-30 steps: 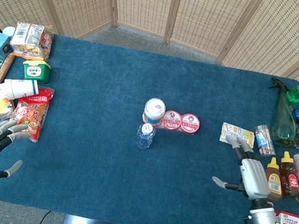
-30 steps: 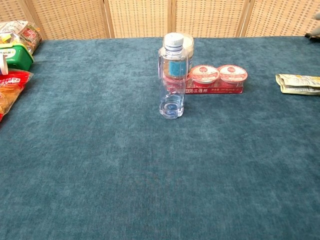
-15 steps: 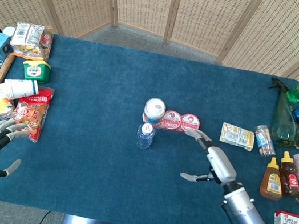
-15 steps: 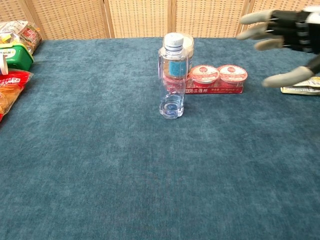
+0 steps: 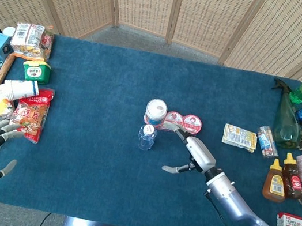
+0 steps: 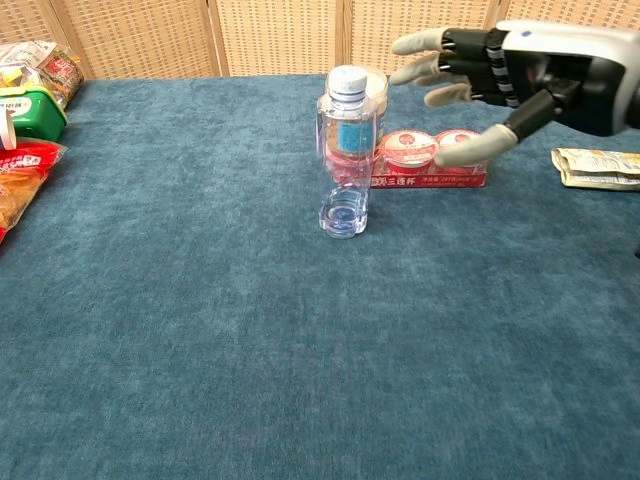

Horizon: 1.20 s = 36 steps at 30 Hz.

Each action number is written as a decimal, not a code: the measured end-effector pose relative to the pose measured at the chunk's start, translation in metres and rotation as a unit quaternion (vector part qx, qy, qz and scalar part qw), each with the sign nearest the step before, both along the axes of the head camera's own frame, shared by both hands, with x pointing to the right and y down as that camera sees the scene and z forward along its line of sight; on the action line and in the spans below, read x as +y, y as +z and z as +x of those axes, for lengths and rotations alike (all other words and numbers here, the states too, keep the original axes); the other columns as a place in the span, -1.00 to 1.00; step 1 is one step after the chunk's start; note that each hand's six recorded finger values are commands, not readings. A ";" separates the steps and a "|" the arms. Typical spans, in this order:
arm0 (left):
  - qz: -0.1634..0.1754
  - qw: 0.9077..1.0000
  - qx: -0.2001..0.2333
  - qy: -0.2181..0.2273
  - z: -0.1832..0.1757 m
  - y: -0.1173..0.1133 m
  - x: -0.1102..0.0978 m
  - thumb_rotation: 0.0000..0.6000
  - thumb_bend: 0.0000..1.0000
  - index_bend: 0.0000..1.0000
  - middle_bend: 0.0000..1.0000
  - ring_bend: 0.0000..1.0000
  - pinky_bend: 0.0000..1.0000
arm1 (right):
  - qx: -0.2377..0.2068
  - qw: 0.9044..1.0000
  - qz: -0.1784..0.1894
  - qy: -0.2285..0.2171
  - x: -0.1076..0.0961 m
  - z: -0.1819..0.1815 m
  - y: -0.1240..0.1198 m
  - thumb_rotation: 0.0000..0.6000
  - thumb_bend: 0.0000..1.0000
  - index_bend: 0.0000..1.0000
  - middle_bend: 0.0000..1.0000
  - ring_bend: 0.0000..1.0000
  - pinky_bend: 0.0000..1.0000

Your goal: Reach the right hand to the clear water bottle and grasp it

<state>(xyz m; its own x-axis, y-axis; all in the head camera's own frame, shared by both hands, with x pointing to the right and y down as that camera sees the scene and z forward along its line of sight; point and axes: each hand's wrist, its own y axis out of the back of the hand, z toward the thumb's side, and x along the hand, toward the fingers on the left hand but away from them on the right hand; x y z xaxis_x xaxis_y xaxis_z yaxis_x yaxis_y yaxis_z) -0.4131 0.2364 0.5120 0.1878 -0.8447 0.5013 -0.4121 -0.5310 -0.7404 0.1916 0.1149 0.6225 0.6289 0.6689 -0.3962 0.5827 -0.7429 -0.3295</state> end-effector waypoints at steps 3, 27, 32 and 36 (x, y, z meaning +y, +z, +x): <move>0.000 1.000 -0.001 -0.003 -0.002 0.000 0.001 1.00 -0.13 -0.57 -0.67 -1.00 -1.00 | -0.005 1.000 -0.005 -0.001 -0.006 -0.005 0.002 1.00 -0.86 -1.00 -0.71 -1.00 -1.00; 0.001 1.000 -0.006 -0.008 -0.007 -0.002 0.003 1.00 -0.13 -0.57 -0.67 -1.00 -1.00 | -0.033 0.999 -0.039 -0.013 -0.011 -0.033 0.019 1.00 -0.85 -1.00 -0.71 -1.00 -1.00; 0.001 1.000 -0.008 -0.012 -0.010 -0.002 0.004 1.00 -0.13 -0.57 -0.67 -1.00 -1.00 | -0.034 0.998 -0.045 -0.018 -0.009 -0.040 0.022 1.00 -0.85 -1.00 -0.71 -1.00 -0.99; 0.001 1.000 -0.008 -0.014 -0.012 -0.001 0.005 1.00 -0.13 -0.57 -0.67 -1.00 -1.00 | -0.036 0.998 -0.052 -0.022 -0.007 -0.046 0.026 1.00 -0.85 -1.00 -0.71 -1.00 -0.92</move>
